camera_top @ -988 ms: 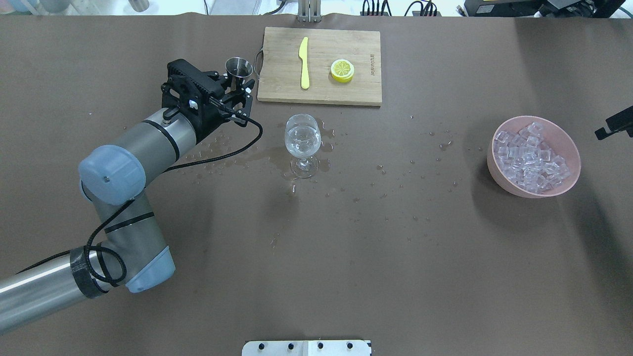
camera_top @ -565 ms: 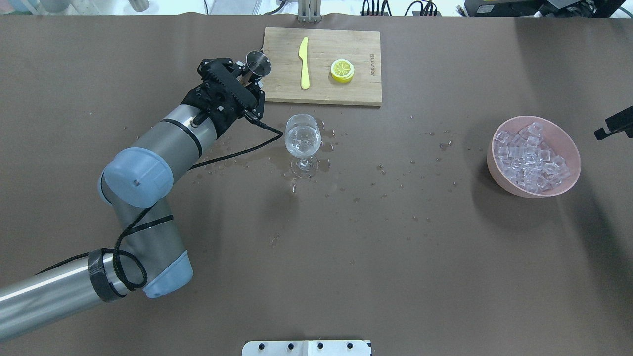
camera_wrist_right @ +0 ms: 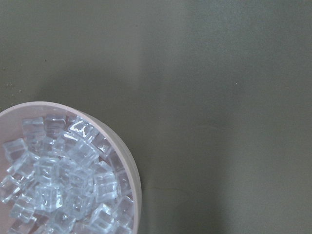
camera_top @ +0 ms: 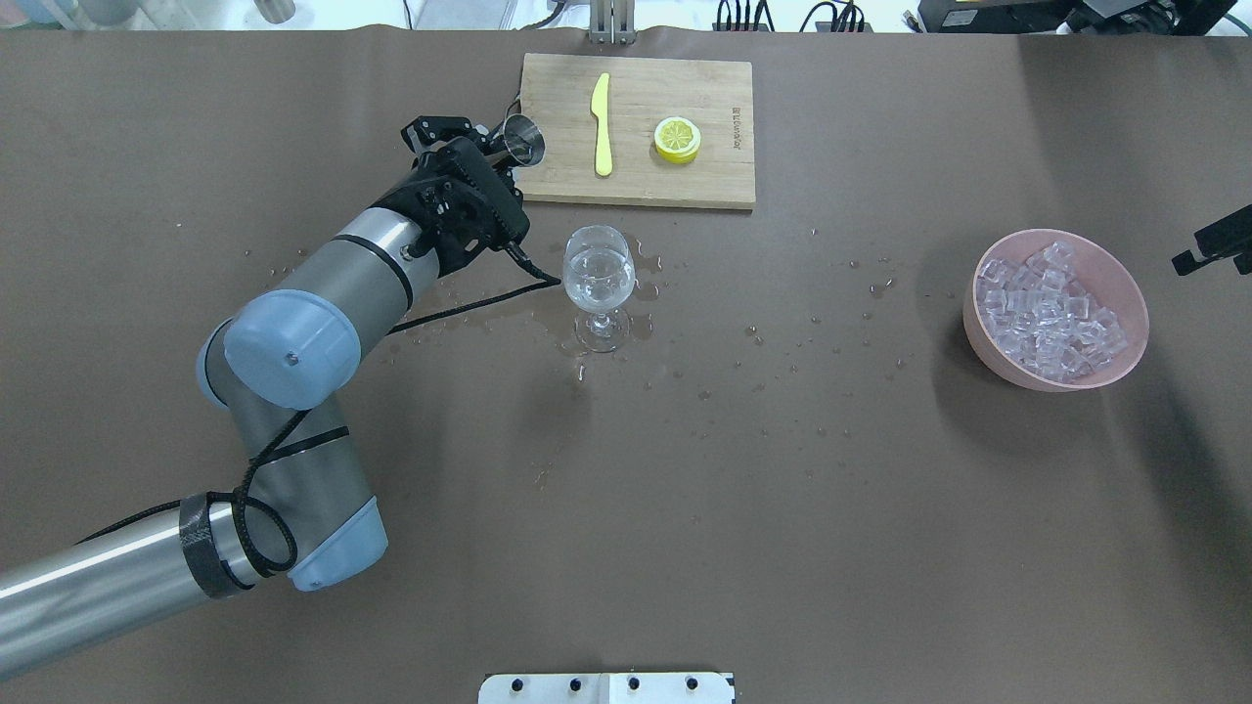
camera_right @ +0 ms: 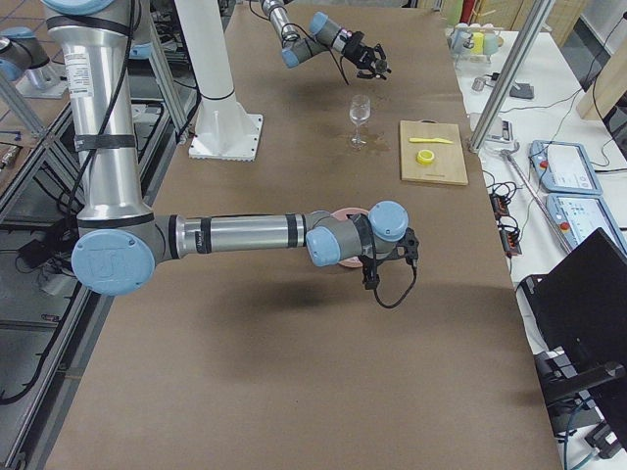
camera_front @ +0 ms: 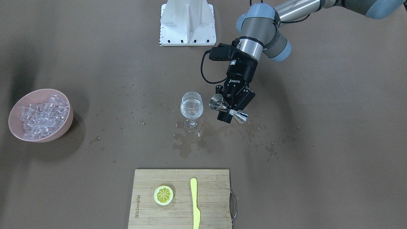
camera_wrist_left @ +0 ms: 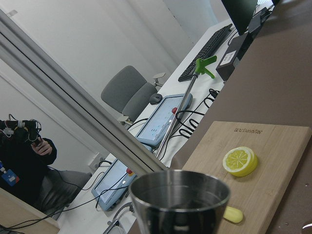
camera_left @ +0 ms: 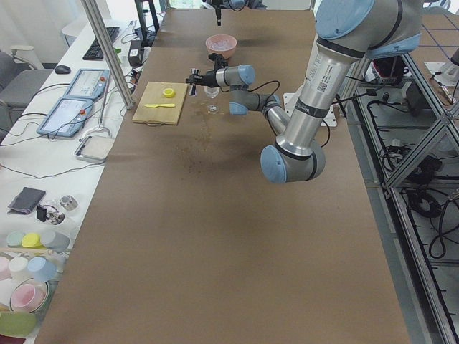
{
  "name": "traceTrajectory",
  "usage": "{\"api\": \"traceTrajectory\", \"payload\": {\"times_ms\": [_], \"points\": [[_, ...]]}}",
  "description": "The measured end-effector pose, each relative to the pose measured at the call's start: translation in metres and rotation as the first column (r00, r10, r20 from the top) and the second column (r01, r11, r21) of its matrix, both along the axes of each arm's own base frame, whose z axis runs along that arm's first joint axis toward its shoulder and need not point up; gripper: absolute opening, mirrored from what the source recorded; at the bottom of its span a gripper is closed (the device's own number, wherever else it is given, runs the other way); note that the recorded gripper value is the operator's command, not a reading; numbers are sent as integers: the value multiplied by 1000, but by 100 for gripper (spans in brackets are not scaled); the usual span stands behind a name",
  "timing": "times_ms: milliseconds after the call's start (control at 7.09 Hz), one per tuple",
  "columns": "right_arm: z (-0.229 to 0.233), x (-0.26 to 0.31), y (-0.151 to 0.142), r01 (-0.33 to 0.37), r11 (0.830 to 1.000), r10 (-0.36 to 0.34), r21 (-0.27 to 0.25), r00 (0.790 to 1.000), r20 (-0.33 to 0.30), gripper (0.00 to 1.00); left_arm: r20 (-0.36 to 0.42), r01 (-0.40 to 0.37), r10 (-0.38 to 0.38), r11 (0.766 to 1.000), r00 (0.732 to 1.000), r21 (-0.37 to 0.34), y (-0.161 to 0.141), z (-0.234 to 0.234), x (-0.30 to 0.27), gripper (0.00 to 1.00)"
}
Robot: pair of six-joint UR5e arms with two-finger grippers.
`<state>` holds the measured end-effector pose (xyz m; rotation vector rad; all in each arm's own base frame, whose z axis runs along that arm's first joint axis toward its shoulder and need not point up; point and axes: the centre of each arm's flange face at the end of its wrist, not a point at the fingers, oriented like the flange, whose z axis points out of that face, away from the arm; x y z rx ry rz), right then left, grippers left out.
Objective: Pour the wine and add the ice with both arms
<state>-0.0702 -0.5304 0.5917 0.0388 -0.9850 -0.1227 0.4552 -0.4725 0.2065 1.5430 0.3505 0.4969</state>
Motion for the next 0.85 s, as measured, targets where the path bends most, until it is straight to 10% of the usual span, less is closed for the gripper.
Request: {"api": "traceTrajectory", "payload": {"times_ms": [847], "points": [[0, 0, 0, 3, 1000, -3, -7, 1000, 15, 100, 142, 9, -20, 997, 990, 81, 25, -12, 27, 0]]}}
